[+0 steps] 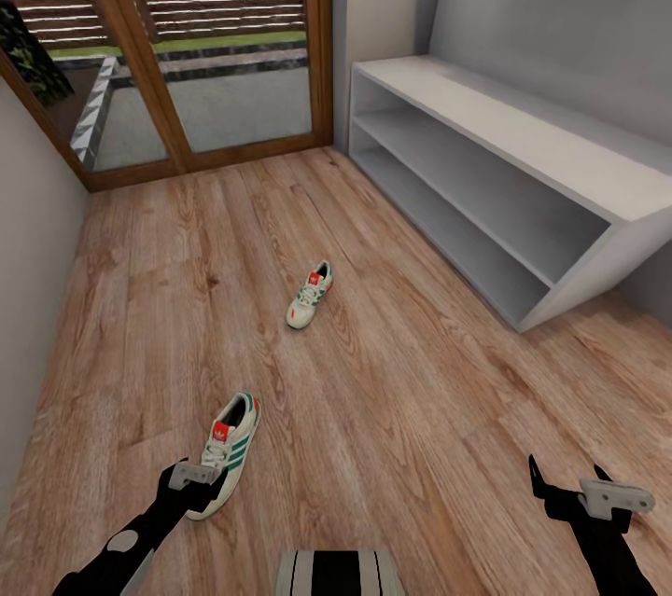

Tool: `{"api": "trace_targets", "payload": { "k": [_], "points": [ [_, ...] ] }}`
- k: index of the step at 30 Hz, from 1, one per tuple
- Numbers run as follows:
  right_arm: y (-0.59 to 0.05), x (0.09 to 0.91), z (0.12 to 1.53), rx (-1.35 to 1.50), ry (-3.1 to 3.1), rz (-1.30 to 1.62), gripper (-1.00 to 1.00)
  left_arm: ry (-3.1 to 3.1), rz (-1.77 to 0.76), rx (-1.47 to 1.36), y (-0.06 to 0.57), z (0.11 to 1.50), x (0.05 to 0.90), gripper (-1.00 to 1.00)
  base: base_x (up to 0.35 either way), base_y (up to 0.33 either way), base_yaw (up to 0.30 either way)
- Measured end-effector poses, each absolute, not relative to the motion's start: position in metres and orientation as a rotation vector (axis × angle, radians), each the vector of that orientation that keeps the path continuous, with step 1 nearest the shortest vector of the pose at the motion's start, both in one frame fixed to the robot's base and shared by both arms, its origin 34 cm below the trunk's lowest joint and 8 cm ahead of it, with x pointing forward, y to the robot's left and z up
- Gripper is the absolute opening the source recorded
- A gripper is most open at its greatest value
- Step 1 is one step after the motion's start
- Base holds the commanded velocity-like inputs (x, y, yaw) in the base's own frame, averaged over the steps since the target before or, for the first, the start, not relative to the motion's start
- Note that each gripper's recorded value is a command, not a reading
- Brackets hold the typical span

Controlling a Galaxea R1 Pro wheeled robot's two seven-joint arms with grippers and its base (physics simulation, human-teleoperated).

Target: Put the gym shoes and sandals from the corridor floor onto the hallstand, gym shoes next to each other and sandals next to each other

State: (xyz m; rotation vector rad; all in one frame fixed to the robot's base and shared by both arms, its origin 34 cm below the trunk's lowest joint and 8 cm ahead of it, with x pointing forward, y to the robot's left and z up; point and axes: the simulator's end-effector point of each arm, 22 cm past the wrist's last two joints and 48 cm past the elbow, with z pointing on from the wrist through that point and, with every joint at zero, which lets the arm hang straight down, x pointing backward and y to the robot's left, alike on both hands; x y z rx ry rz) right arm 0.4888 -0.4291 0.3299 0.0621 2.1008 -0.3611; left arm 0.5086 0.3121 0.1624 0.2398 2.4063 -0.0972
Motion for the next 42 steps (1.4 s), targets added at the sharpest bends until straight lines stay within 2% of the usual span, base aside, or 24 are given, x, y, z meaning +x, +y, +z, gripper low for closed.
{"api": "trace_targets", "payload": {
  "k": [19,42],
  "points": [
    [-0.4292,0.4885,0.3293,0.062,2.102,-0.361,1.00,2.397,-0.094,0.239,0.3135,0.1636,0.5100,1.00,0.109,0.000,0.000],
    [-0.4292,0.4885,0.3293,0.062,2.102,-0.361,1.00,2.396,-0.095,0.240,0.3133,0.1636,0.5101,1.00,0.014,0.000,0.000]
  ]
}}
